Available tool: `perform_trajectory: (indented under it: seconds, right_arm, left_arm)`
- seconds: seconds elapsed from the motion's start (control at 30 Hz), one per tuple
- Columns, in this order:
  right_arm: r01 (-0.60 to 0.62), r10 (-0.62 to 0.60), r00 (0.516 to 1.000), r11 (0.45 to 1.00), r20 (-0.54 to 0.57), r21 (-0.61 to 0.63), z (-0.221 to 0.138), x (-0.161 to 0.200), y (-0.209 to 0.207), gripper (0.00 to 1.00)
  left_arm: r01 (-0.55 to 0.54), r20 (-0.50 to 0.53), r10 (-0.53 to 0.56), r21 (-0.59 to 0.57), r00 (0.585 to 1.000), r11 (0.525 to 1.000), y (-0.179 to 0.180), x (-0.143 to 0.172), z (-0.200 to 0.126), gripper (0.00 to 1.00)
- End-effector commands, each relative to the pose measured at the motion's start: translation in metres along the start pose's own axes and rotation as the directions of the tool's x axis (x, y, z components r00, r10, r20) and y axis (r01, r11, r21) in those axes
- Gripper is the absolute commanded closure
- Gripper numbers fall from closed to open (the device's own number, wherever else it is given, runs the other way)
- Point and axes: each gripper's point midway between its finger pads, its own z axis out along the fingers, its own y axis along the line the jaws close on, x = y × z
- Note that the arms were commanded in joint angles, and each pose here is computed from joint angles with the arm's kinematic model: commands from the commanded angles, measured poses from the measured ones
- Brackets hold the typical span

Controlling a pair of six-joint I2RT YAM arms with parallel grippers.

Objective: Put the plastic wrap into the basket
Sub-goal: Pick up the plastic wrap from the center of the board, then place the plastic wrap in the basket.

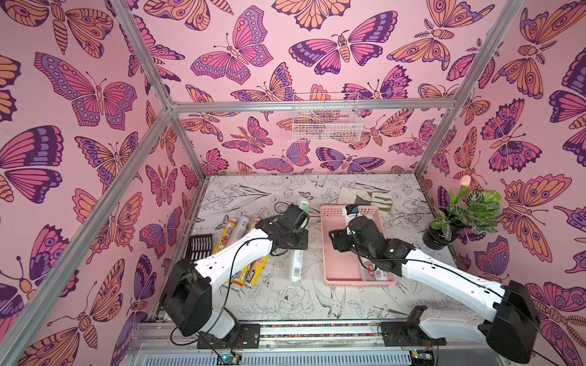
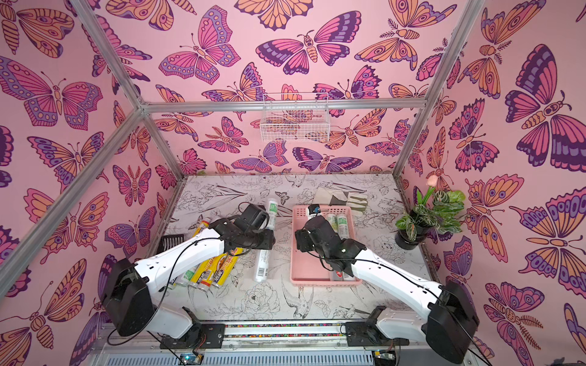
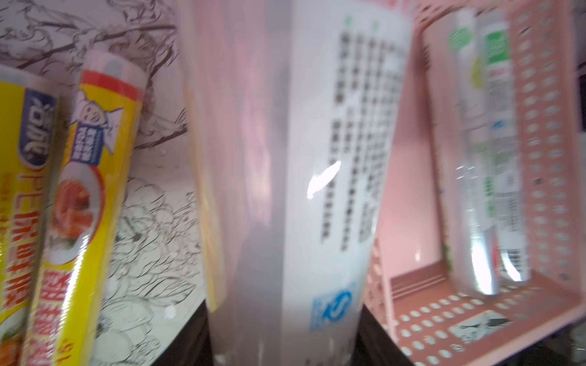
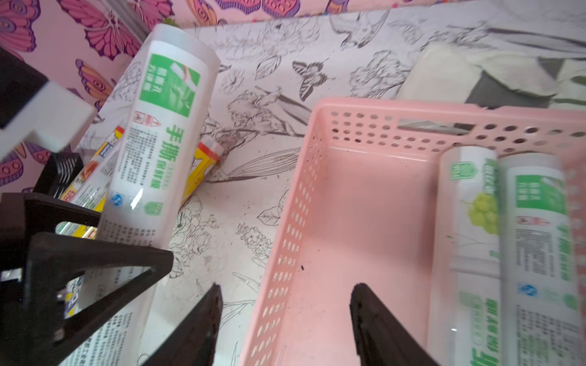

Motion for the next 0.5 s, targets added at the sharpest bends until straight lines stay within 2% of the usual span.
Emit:
perform_trajectory:
  seconds: [0.0, 0.13, 0.23, 0.47]
  right_arm:
    - [-0.077, 0.069, 0.992, 0.994, 0.105, 0.075, -0.011, -0.017, -0.025, 0.32]
    - [-0.157, 0.148, 0.983, 0.985, 0.106, 0.078, -0.017, -0.014, -0.045, 0.32]
    - [-0.209, 0.2, 0.974, 0.975, 0.106, 0.078, -0.022, -0.011, -0.058, 0.32]
    - [-0.298, 0.285, 0.952, 0.946, 0.113, 0.126, -0.034, 0.0, -0.091, 0.31]
  left_arm:
    - [0.061, 0.111, -0.097, 0.288, 0.989, 0.956, -0.06, -0.039, -0.007, 0.71]
    - [0.088, 0.084, -0.132, 0.405, 0.988, 0.91, -0.097, -0.051, 0.007, 0.74]
    - [0.078, 0.049, -0.109, 0.43, 0.993, 0.9, -0.118, -0.051, 0.021, 0.74]
    - [0.175, -0.095, -0.148, 0.455, 0.984, 0.873, -0.146, -0.03, 0.067, 0.74]
